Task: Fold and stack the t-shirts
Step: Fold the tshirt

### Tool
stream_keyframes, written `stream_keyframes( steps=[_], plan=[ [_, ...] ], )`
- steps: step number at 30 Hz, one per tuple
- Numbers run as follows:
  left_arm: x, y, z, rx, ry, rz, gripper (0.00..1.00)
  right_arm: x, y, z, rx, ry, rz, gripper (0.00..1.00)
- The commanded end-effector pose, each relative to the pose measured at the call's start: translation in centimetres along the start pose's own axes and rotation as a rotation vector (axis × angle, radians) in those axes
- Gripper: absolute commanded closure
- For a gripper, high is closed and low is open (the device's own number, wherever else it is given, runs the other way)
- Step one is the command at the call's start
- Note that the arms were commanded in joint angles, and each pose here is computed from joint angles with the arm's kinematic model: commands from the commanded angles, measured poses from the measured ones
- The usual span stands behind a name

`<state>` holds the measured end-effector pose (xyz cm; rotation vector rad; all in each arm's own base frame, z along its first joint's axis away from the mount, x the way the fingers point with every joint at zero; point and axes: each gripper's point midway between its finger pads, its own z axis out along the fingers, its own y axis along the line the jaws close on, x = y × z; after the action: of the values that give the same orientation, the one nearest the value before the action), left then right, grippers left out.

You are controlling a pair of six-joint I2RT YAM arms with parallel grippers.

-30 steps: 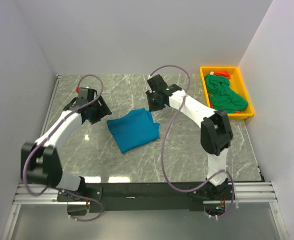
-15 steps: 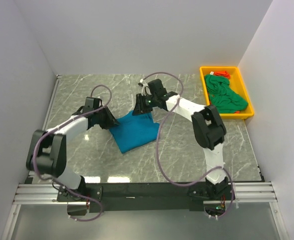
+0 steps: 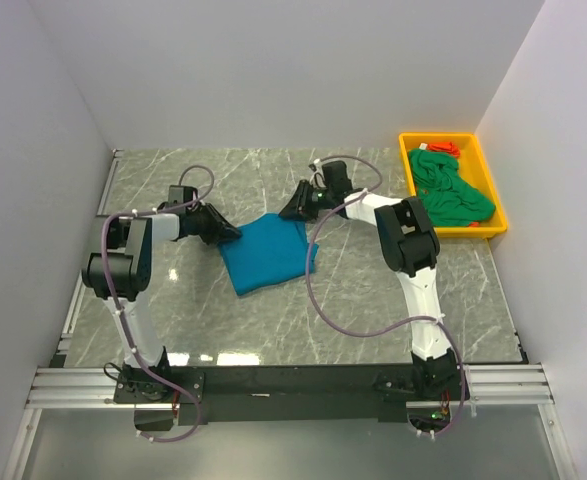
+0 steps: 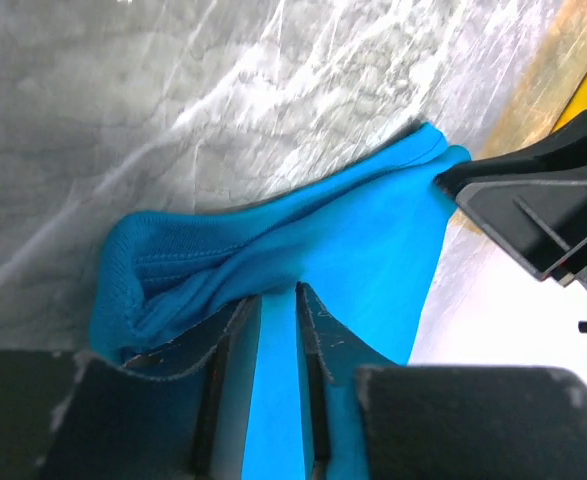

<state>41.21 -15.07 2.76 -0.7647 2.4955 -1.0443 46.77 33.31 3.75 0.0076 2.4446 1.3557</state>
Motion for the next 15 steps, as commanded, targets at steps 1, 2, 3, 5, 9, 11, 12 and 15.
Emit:
stream_keyframes(
  steps=[1, 2, 3, 5, 9, 11, 12, 15],
  plan=[
    [-1.4, 0.3, 0.1, -0.030, -0.027, 0.008, 0.71, -1.9, 1.5, -1.0, -0.059, -0.060, 0.020, 0.70],
    [-1.7, 0.0, -0.2, -0.033, -0.036, 0.021, 0.70, -1.6, 1.7, -1.4, -0.060, -0.059, 0.009, 0.70],
    [-2.1, -0.9, -0.8, -0.025, -0.050, 0.052, 0.66, -1.5, 2.1, -1.8, -0.060, -0.058, 0.002, 0.70],
    [-2.6, -2.2, -1.8, -0.017, -0.060, 0.076, 0.61, -1.2, 3.7, -3.4, -0.070, -0.069, -0.027, 0.70],
    [-2.5, -5.8, -5.5, 0.015, -0.112, 0.168, 0.52, 0.1, 6.8, -6.4, -0.118, -0.084, -0.071, 0.69],
    [-1.3, -6.4, -6.4, -0.002, -0.130, 0.201, 0.47, 1.9, 8.2, -7.8, -0.150, -0.066, -0.084, 0.69],
    [-0.6, -7.5, -7.7, 0.015, -0.145, 0.236, 0.46, 2.5, 8.6, -8.2, -0.158, -0.063, -0.093, 0.69],
    [3.2, -7.8, -8.4, 0.003, -0.116, 0.295, 0.46, 5.7, 9.8, -9.1, -0.184, -0.019, -0.107, 0.69]
  ],
)
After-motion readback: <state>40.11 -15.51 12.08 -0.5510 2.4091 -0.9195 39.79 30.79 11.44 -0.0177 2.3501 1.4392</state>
